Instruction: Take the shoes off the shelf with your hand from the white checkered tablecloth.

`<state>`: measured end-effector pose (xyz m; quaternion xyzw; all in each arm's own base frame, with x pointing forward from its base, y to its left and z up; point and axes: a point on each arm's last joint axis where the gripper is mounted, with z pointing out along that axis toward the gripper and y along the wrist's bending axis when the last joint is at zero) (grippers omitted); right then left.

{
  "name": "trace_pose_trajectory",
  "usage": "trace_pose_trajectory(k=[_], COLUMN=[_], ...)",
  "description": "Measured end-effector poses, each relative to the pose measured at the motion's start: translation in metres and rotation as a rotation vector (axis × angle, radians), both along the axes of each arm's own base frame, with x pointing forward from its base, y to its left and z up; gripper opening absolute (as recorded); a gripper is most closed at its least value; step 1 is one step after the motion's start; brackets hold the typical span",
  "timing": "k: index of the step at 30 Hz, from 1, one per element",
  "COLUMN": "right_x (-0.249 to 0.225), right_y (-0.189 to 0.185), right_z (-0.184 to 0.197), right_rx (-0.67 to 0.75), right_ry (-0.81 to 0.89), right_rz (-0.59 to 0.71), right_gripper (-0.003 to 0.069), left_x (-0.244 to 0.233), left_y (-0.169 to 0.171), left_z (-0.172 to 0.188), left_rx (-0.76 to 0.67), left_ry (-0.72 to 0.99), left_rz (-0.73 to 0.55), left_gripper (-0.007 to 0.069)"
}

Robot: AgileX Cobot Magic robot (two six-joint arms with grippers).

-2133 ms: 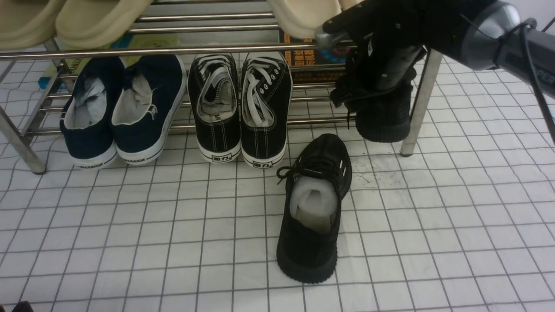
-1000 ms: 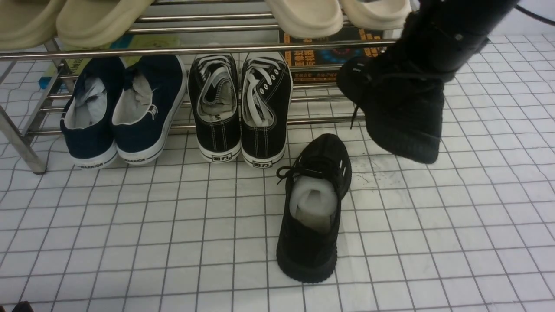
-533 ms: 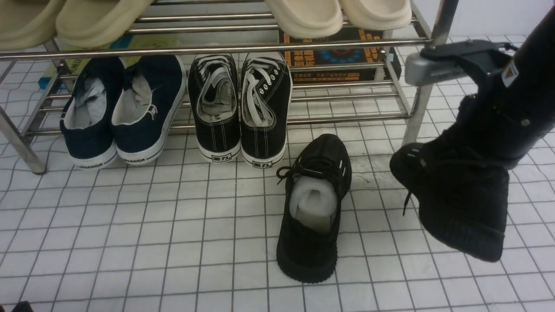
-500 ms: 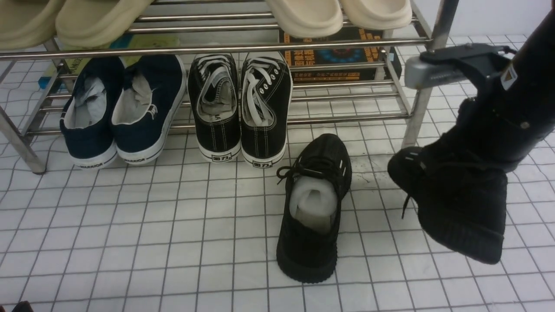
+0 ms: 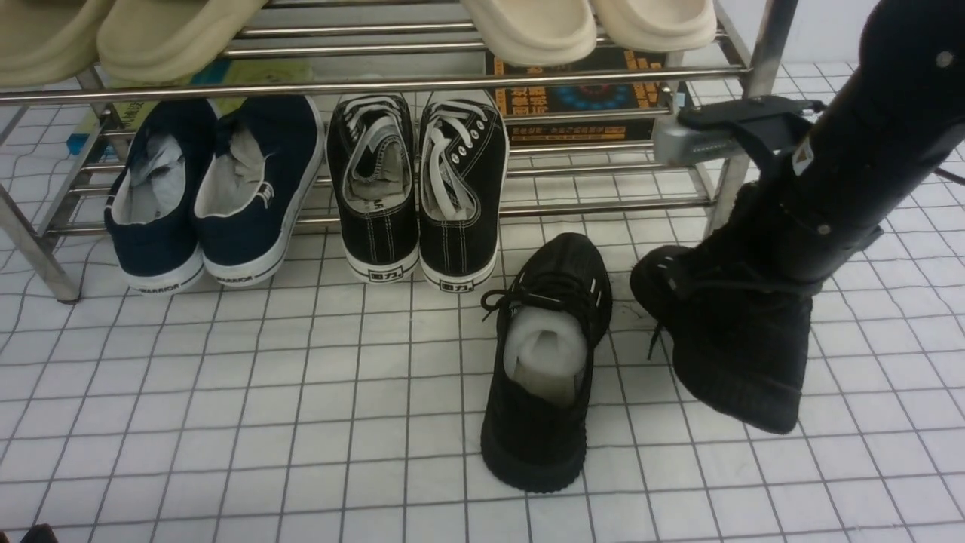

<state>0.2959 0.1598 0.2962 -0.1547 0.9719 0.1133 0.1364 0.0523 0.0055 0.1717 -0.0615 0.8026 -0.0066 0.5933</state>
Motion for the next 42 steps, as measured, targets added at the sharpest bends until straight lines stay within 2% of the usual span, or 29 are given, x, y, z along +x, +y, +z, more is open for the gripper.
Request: trace_pose_trajectory(k=[7, 11, 19, 21, 22, 27, 30, 35, 36, 40, 42], right_x=[0.012, 0.016, 0.014, 0.012, 0.008, 0.0, -0.016, -0.049, -0.053, -0.121, -0.137], right_y=[0.01, 0.017, 0.026, 0.025, 0.024, 0.021, 0.013, -0.007, -0.009, -0.045, -0.054], right_z=[-0.023, -0.038, -0.047, -0.046, -0.04, -0.014, 0.018, 0.07, 0.075, 0.124, 0.13], right_rx=[0.025, 0.063, 0.12, 0.116, 0.105, 0.112, 0.136, 0.161, 0.165, 0.208, 0.212], right_ry=[0.049, 0.121, 0.203, 0.216, 0.235, 0.196, 0.116, -0.054, -0.071, -0.269, -0.309], right_rz=[-0.015, -0.031, -0.002, 0.014, 0.062, 0.143, 0.161, 0.177, 0.178, 0.186, 0.187], right_gripper=[0.0028, 0.0064, 0.0331, 0.0351, 0.0363, 0.0298, 0.0169, -0.0002, -0.0008, -0.0016, -0.0016], left_x=[0.0, 0.0, 0.0, 0.0, 0.0, 0.0, 0.0, 0.0, 0.0, 0.0, 0.0], left_y=[0.0, 0.0, 0.0, 0.0, 0.0, 0.0, 0.0, 0.0, 0.0, 0.0, 0.0], left_z=[0.0, 0.0, 0.0, 0.0, 0.0, 0.0, 0.0, 0.0, 0.0, 0.0, 0.0], left_rx=[0.0, 0.0, 0.0, 0.0, 0.0, 0.0, 0.0, 0.0, 0.0, 0.0, 0.0], left_ry=[0.0, 0.0, 0.0, 0.0, 0.0, 0.0, 0.0, 0.0, 0.0, 0.0, 0.0], left_rz=[0.0, 0.0, 0.0, 0.0, 0.0, 0.0, 0.0, 0.0, 0.0, 0.0, 0.0], left_gripper=[0.0239, 0.0239, 0.0239, 0.0239, 0.0239, 0.0239, 0.0239, 0.0239, 0.0239, 0.0239, 0.0239])
